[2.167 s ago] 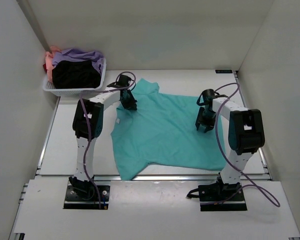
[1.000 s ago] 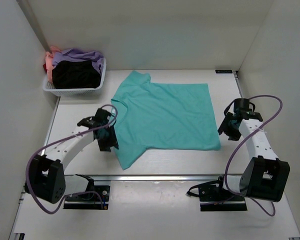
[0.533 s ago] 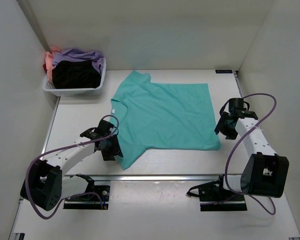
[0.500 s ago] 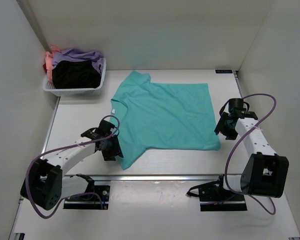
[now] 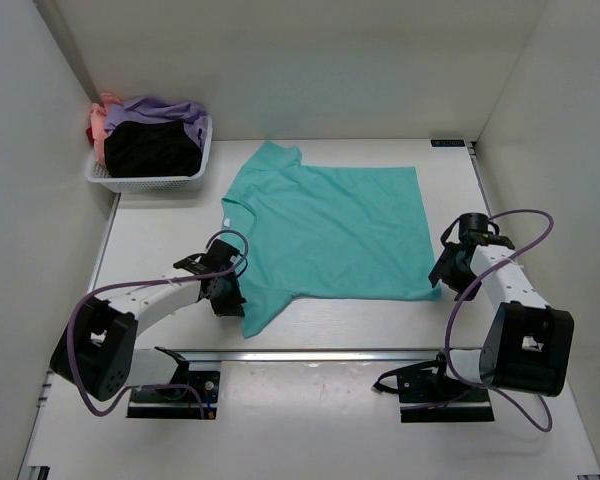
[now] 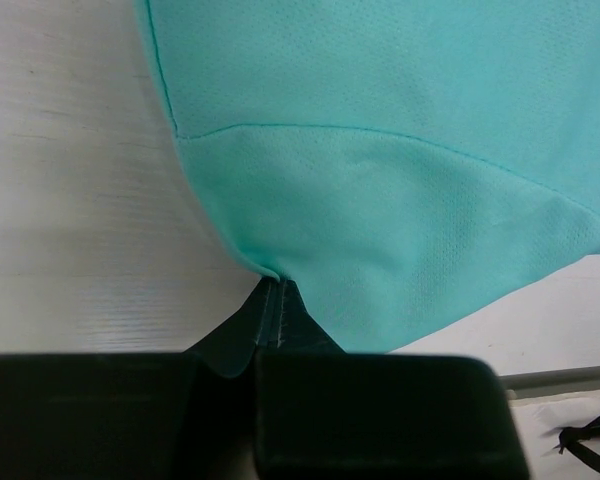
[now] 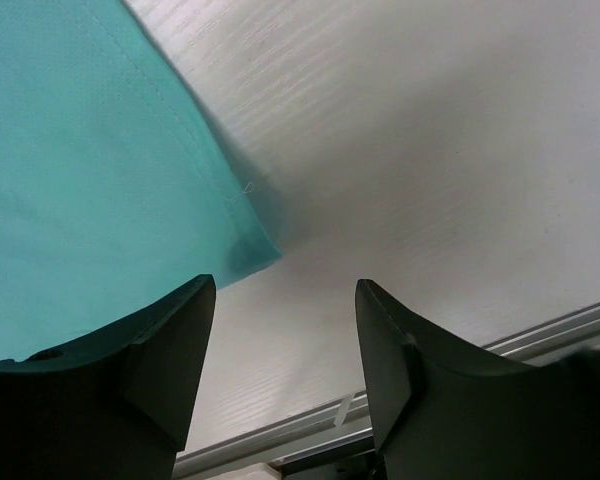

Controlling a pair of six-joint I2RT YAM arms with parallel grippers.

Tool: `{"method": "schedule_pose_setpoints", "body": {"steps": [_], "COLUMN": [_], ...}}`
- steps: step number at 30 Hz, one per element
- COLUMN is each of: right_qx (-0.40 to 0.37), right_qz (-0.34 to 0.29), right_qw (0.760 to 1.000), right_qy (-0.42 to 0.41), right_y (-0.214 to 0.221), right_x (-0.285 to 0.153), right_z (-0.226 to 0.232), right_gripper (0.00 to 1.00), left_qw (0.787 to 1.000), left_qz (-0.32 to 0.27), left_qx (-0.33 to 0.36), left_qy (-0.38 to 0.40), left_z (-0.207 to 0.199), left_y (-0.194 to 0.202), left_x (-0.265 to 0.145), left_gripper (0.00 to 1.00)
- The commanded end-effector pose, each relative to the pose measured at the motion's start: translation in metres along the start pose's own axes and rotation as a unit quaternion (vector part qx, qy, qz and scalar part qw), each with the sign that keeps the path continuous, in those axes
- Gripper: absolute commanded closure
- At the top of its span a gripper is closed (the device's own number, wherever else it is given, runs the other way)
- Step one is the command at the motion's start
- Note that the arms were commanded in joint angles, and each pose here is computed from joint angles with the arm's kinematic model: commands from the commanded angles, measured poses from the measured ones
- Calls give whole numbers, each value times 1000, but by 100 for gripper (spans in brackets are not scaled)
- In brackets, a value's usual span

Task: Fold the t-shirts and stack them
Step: Grap the side of the flattened tshirt closest away from the robot with both arms

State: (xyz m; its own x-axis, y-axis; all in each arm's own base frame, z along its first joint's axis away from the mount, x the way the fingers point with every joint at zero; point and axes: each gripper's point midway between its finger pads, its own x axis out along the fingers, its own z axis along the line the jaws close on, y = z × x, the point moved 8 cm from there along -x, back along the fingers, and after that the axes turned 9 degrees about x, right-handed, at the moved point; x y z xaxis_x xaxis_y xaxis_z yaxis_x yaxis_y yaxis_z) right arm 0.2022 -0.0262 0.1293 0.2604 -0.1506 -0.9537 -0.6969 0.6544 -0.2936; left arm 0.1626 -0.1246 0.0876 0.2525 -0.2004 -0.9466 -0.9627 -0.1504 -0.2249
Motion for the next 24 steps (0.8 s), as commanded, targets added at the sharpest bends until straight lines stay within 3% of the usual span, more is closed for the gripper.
{"method": "schedule_pose_setpoints", "body": {"steps": [1, 12, 15, 18, 24], "right_qx": [26, 58, 56, 55, 51], "right_qz": [0, 65, 78, 76, 55], "right_qw": [1000, 995, 994, 994, 995], "right_qy": [-10, -45, -56, -64, -66], "right_y": [-3, 17, 24, 25, 20], "right_x": [6, 28, 31, 32, 12], "right_z": [2, 5, 6, 6, 7], "right_gripper": [44, 49, 66, 99, 99], "left_qw": [1000, 999, 999, 999, 998], "left_qz": [-20, -24, -28, -39, -54], "left_qx": [0, -3, -10, -8, -8], "left_qy": [16, 28, 32, 28, 15], "left_z": [-4, 1, 0, 1, 4], "left_y": [-7, -3, -7, -12, -23], "left_x": [-9, -18, -20, -26, -50], "left_gripper": [100, 100, 100, 100, 100]}}
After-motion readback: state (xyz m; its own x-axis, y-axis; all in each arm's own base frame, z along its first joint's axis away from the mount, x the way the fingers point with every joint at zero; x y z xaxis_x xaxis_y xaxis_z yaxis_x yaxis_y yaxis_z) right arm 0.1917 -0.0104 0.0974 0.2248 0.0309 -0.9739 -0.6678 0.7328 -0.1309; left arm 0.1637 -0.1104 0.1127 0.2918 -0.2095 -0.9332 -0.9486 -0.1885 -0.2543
